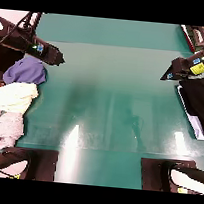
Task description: Fold the shirts.
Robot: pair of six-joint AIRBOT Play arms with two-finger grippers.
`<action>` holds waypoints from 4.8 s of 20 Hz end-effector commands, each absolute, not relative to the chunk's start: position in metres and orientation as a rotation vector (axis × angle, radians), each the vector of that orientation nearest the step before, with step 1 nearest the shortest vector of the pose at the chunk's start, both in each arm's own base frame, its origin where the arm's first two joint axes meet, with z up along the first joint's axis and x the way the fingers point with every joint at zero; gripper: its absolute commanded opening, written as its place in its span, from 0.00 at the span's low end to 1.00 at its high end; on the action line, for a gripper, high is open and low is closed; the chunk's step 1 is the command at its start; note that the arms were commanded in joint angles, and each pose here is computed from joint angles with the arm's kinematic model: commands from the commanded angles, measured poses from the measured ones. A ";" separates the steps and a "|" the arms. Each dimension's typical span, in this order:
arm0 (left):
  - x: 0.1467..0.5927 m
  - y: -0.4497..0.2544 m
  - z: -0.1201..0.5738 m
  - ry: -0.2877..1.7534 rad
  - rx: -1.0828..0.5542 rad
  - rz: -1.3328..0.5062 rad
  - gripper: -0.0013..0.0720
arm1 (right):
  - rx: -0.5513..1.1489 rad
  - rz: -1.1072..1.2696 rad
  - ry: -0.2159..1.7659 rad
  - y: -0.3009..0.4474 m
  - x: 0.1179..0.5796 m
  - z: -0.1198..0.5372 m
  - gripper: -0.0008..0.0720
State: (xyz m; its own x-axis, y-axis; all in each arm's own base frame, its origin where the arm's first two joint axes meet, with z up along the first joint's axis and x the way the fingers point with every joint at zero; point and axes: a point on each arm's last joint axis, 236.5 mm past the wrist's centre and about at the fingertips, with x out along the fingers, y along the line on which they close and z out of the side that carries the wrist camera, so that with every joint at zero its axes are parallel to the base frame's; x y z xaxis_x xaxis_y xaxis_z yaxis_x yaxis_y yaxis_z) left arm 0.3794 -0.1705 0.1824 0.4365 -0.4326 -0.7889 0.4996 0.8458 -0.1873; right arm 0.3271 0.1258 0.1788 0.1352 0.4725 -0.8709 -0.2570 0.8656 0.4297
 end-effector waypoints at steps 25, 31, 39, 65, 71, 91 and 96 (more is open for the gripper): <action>0.480 0.078 0.076 1.078 0.131 0.202 0.91 | 0.189 0.541 1.341 0.128 0.325 0.179 0.03; 0.494 0.127 -0.017 1.198 0.028 0.256 0.91 | 0.211 0.522 1.345 0.128 0.326 0.179 0.03; 0.505 0.121 -0.009 1.186 -0.002 0.239 0.05 | 0.214 0.520 1.335 0.128 0.328 0.180 0.03; 0.422 -0.321 0.192 0.818 0.078 -0.975 0.29 | 0.190 0.515 0.903 0.131 0.369 0.287 0.03; 0.429 -0.218 0.136 1.156 0.003 -0.763 0.84 | 0.150 0.432 0.914 0.113 0.374 0.280 0.03; 0.334 -0.215 -0.074 1.563 -0.354 -0.683 0.84 | 0.144 0.416 0.907 0.109 0.377 0.279 0.03; 0.330 -0.219 -0.069 1.577 -0.343 -0.707 0.05 | 0.144 0.429 0.950 0.111 0.370 0.272 0.03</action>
